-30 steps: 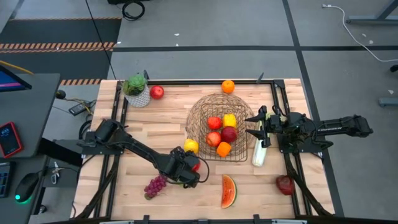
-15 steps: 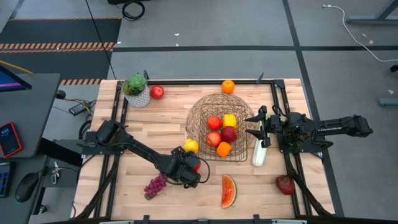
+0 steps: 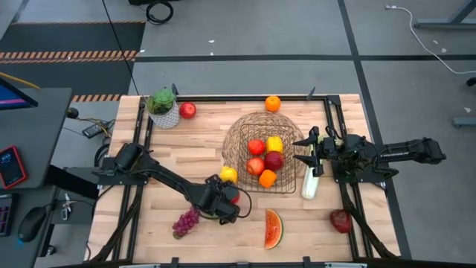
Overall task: Build produce basket
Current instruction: Put the bottom red apple into the wire basket
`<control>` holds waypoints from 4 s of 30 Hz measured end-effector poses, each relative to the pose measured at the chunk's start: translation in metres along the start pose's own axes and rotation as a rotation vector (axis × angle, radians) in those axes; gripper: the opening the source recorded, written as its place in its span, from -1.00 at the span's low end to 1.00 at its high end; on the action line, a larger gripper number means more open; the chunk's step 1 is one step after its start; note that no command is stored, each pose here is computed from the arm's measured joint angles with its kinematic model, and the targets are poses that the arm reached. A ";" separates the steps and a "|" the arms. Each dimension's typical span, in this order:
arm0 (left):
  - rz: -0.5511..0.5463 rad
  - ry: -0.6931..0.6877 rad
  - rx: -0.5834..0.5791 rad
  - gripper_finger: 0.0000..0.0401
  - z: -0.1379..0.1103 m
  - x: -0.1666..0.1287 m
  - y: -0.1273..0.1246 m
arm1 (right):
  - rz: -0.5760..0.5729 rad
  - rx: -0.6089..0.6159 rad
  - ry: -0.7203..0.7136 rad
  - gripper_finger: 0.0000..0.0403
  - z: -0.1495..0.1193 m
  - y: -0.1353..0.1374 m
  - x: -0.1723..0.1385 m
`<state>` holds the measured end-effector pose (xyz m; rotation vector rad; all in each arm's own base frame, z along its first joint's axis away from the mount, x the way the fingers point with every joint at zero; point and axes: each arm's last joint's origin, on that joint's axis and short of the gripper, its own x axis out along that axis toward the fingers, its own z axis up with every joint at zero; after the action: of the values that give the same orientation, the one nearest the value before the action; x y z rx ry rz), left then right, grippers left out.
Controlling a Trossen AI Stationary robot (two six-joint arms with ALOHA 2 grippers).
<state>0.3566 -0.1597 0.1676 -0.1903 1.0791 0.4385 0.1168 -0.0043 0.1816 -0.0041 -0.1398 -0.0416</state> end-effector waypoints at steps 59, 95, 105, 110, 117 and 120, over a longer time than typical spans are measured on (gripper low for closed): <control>0.051 -0.812 0.243 0.78 0.154 -0.099 0.129 | 0.000 0.000 0.000 0.15 0.000 0.000 0.000; 0.154 -0.450 0.392 0.97 0.130 -0.067 0.152 | 0.000 0.000 0.000 0.15 0.000 0.000 0.000; 0.220 -0.714 0.396 0.97 0.069 -0.094 0.156 | 0.000 0.000 0.000 0.15 0.000 0.000 0.000; 0.221 -0.886 0.422 0.98 0.037 -0.079 0.166 | 0.000 0.000 -0.001 0.15 0.000 0.000 0.000; 0.286 -0.999 0.582 0.98 0.018 -0.074 0.168 | 0.000 0.000 0.000 0.15 0.000 0.000 0.000; 0.324 -0.972 0.667 0.98 0.017 -0.072 0.168 | 0.000 0.000 0.000 0.15 0.000 0.000 0.000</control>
<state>0.2687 -0.0213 0.2491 0.7392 0.2387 0.3662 0.1168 -0.0043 0.1816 -0.0038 -0.1402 -0.0420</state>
